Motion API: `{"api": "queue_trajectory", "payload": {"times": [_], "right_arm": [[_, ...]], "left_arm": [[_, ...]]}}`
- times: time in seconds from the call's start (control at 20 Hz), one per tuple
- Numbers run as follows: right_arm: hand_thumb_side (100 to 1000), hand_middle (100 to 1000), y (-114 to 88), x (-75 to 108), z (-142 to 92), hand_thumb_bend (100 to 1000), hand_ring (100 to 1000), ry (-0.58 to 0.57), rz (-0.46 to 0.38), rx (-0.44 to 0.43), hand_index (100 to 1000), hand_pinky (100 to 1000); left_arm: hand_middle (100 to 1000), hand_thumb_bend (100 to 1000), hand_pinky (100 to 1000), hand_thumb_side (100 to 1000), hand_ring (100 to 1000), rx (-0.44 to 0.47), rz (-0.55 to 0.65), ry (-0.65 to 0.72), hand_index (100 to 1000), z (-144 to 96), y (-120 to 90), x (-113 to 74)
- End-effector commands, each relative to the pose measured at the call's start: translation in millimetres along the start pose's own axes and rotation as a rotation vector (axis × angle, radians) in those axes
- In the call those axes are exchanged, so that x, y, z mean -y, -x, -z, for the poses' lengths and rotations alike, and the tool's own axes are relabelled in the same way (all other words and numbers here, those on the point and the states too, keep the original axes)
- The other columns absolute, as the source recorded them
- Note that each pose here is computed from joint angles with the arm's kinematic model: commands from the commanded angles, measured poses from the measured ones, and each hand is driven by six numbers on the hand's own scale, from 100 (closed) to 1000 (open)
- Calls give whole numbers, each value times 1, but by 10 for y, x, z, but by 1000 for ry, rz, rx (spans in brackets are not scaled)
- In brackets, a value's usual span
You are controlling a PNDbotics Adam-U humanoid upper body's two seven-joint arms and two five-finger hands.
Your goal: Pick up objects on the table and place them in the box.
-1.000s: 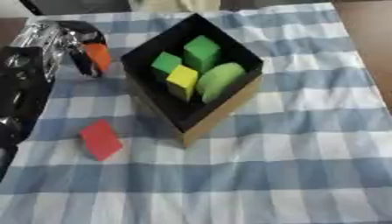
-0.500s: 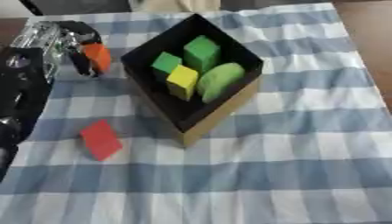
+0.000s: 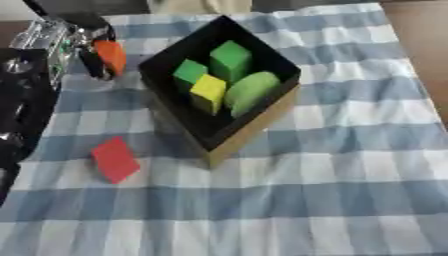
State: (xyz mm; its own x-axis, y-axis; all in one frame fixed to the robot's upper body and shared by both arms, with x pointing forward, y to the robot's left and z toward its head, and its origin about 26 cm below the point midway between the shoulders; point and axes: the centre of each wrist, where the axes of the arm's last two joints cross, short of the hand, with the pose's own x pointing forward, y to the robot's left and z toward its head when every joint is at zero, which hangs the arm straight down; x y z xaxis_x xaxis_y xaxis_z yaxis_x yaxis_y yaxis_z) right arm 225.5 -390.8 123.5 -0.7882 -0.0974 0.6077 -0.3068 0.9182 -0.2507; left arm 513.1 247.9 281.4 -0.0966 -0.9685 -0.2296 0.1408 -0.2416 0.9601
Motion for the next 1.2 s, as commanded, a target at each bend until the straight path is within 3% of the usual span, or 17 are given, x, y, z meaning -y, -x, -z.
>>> {"api": "queue_trajectory", "payload": {"times": [0.05,0.35,0.65,0.9,1.2], "right_arm": [[523,352,-72,32,45,100,1000,-109,-82,59,1000,1000],[523,354,-79,43,54,100,1000,-106,-78,61,1000,1000],[524,353,-76,38,57,100,1000,-115,-71,64,1000,1000],[523,353,-78,43,64,100,1000,-117,-64,64,1000,1000],[523,352,-78,42,63,100,1000,-114,-59,62,1000,1000]], "left_arm": [[522,316,706,100,637,-6,-6,-108,616,-147,106,-345],[520,287,708,100,634,132,12,-199,617,-318,-148,-664],[521,251,713,100,635,361,32,-229,622,-463,-552,-833],[531,260,721,100,646,460,34,-204,635,-502,-851,-845],[564,280,740,100,671,485,30,-144,672,-422,-1012,-721]]}}
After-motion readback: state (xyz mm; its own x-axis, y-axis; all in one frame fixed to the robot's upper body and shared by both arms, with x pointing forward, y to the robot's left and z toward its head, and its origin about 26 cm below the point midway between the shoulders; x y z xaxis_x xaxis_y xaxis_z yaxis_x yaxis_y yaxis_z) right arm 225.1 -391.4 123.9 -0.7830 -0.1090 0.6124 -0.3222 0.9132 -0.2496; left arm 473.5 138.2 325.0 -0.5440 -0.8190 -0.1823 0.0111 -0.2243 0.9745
